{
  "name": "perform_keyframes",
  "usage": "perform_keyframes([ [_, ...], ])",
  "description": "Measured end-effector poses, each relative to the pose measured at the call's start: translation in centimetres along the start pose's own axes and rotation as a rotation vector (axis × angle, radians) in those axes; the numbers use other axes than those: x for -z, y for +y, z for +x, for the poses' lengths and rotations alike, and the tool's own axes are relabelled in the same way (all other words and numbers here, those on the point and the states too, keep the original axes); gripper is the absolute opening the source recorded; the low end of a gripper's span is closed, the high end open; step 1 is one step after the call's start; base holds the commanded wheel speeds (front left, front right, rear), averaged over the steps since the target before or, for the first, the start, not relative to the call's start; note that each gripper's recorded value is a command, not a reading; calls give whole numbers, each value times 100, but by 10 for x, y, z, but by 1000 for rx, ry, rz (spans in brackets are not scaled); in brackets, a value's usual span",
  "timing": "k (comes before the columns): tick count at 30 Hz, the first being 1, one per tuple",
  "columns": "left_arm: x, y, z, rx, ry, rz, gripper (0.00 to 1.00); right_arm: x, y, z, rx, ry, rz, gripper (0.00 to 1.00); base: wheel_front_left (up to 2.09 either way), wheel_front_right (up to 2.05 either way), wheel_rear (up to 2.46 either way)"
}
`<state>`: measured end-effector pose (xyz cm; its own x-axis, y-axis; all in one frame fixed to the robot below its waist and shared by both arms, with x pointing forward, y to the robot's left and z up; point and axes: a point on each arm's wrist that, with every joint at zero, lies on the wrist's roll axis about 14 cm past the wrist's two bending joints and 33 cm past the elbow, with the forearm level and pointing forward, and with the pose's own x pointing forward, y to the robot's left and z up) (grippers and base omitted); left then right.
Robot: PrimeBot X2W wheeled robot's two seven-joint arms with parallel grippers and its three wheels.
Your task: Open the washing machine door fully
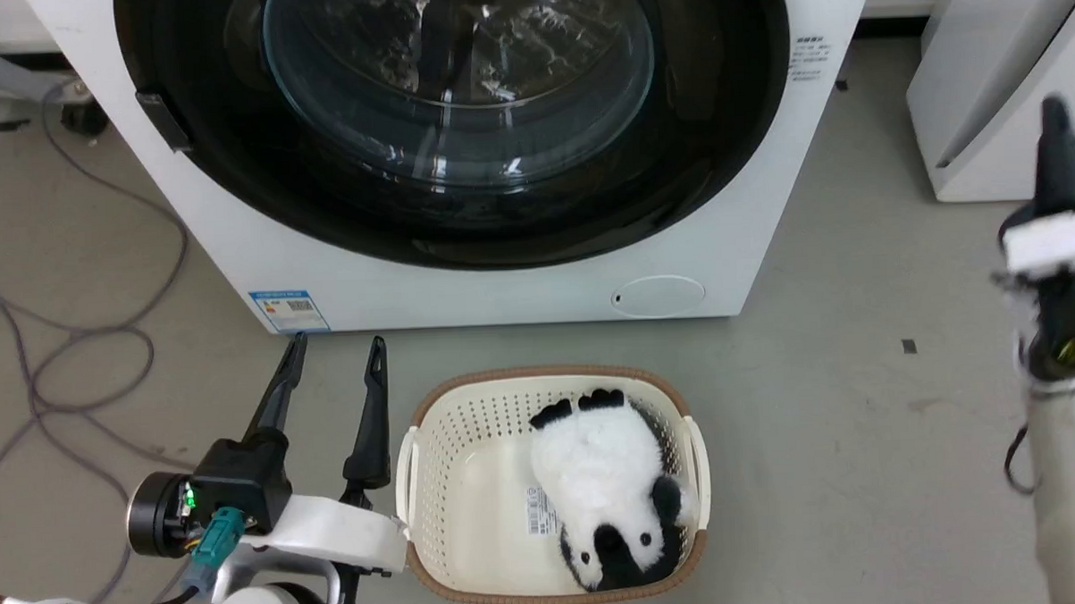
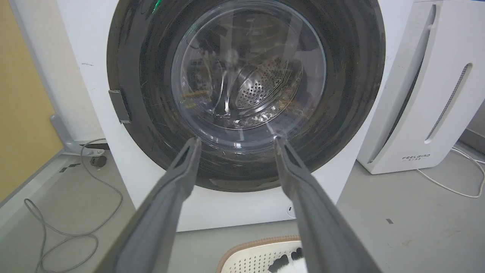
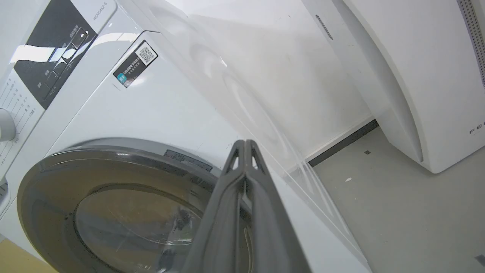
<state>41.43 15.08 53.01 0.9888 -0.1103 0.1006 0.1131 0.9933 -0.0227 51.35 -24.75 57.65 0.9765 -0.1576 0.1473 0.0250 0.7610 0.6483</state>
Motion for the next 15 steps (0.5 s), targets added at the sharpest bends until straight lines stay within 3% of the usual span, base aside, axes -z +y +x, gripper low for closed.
perform_keyframes([
  [15,6,0,21,20,-23,-21,100,19,36,81,-49,206,-8,0,0,0,0],
])
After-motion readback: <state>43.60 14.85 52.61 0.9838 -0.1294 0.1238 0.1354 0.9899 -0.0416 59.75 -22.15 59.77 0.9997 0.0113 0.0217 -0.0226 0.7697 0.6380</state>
